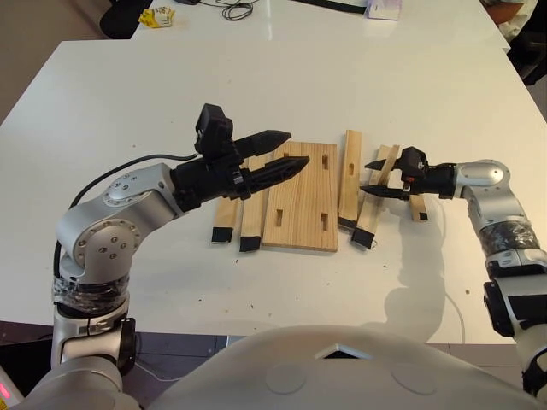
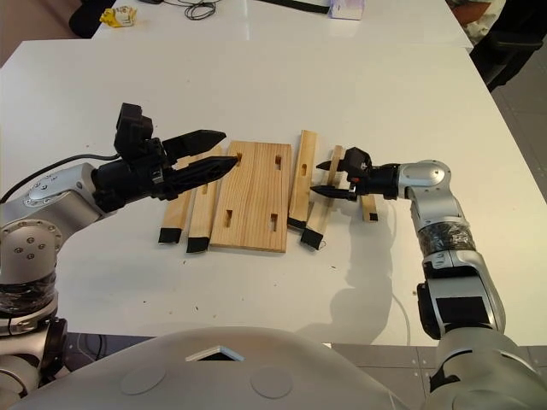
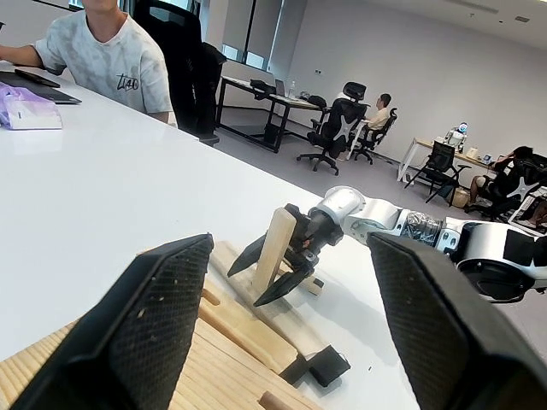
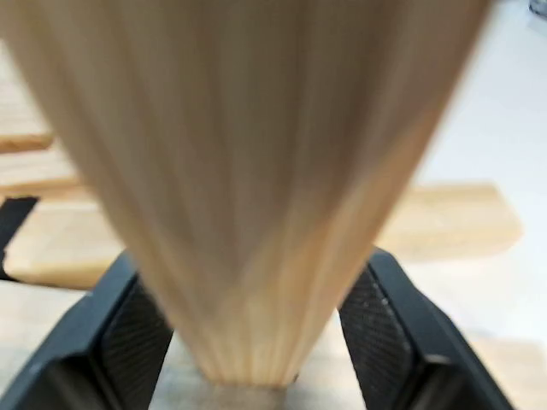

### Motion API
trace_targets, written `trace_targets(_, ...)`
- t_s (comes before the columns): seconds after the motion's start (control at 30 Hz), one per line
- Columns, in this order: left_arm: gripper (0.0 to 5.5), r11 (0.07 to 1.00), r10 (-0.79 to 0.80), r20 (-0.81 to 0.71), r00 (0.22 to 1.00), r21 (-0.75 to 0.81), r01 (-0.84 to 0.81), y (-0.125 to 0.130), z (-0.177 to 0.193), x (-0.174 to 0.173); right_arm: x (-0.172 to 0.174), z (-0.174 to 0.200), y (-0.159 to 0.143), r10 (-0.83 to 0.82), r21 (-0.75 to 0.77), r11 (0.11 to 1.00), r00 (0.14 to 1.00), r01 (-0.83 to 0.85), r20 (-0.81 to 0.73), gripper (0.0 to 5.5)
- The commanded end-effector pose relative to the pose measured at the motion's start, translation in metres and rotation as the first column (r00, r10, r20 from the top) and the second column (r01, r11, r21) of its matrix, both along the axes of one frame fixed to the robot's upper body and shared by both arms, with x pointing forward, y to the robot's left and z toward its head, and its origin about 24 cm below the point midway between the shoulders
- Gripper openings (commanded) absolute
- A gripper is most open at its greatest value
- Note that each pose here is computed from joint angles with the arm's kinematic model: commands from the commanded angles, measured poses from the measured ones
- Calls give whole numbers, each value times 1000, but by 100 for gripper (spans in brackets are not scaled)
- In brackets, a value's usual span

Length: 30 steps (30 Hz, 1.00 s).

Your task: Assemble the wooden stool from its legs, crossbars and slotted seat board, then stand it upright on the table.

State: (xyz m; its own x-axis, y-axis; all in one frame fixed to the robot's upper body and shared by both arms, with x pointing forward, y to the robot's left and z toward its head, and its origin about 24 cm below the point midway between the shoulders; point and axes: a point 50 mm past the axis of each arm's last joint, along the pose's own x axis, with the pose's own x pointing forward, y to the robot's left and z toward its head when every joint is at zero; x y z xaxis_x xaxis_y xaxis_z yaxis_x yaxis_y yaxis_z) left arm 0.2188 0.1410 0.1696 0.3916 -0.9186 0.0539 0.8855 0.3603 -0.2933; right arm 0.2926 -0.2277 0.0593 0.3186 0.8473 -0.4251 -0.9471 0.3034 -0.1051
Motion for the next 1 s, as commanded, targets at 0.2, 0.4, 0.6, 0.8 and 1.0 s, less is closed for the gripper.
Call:
trace_targets(0.2, 335, 1000, 0, 17, 1000, 2, 0, -1, 0, 2, 9, 47, 0, 39, 7, 999, 995, -40, 96, 287)
trace_targets(0.4, 335, 1000, -2, 19, 1000, -5, 2, -3, 0, 0, 2, 70, 0, 92, -7, 996, 990, -92, 102, 287)
trace_targets(0.6, 335, 1000, 13, 23, 1000, -16, -12, -2, -1, -1, 1, 108, 4, 91, 79, 992, 987, -102, 136, 287)
trace_targets(0.8, 335, 999, 33, 26, 999, -35, -32, -2, -1, 0, -3, 125, 26, 84, 240, 964, 989, -111, 120, 287)
trace_targets(1.0, 335, 997, 68, 25, 997, -50, -66, -4, -1, 4, 4, 104, 52, -37, 307, 952, 994, 4, 102, 287)
